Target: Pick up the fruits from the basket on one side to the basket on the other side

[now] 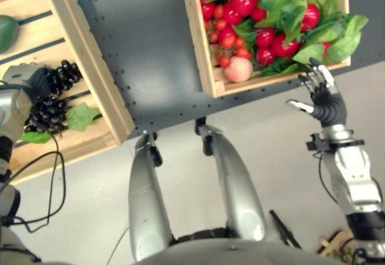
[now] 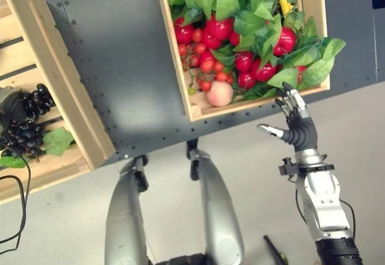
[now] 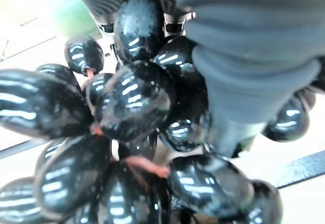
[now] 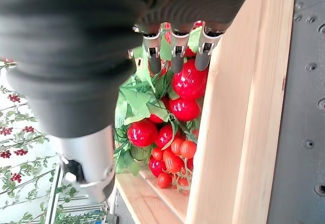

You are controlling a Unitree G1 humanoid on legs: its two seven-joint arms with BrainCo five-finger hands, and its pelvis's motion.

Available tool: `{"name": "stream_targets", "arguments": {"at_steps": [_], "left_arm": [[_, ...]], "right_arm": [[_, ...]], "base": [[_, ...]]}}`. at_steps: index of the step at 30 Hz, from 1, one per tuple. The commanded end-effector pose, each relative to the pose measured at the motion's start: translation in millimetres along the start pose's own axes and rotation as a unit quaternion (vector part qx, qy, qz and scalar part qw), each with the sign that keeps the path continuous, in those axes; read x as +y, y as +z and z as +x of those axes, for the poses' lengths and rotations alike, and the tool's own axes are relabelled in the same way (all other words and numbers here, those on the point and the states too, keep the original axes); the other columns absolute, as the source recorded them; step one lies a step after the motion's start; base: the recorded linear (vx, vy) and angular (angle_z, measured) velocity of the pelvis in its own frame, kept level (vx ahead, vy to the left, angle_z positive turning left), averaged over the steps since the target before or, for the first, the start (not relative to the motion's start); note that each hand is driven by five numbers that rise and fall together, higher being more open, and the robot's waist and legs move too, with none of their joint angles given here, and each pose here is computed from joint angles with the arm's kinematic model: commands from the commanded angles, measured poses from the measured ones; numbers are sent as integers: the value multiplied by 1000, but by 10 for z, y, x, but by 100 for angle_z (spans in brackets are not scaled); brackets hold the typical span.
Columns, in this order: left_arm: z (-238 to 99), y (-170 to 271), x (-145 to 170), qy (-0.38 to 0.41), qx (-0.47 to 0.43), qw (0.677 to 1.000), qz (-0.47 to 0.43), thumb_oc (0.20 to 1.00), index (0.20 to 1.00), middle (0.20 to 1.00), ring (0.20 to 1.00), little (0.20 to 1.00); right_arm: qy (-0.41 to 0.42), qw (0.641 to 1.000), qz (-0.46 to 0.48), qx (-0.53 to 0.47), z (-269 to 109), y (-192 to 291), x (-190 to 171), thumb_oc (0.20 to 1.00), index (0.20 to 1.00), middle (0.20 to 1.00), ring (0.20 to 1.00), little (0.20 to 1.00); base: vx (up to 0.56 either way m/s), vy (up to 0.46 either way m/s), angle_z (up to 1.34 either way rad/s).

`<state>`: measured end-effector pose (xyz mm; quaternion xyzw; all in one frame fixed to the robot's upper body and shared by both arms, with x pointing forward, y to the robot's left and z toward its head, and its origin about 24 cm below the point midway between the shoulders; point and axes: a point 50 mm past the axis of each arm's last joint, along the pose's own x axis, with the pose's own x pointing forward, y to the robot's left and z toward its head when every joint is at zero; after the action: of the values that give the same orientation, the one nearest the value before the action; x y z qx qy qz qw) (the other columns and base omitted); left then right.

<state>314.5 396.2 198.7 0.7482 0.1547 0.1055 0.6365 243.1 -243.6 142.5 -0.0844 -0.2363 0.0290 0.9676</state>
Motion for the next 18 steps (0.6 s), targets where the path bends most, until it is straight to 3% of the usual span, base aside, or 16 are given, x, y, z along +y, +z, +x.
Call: {"name": "stream_targets", "arguments": {"at_steps": [1,18], "left_arm": [[42,393,-456,-79,-44,996,0,200,200,200,200,200],[-9,413,-499,-60,-45,994,-82,200,200,200,200,200]], "right_arm": [[-12,995,-2,-100,86,370,-87,1000,1000,1000,1000,1000],[-7,997,-4,-81,91,298,-78,1000,1000,1000,1000,1000]], "base": [[0,0,0],[-11,9,4]]}}
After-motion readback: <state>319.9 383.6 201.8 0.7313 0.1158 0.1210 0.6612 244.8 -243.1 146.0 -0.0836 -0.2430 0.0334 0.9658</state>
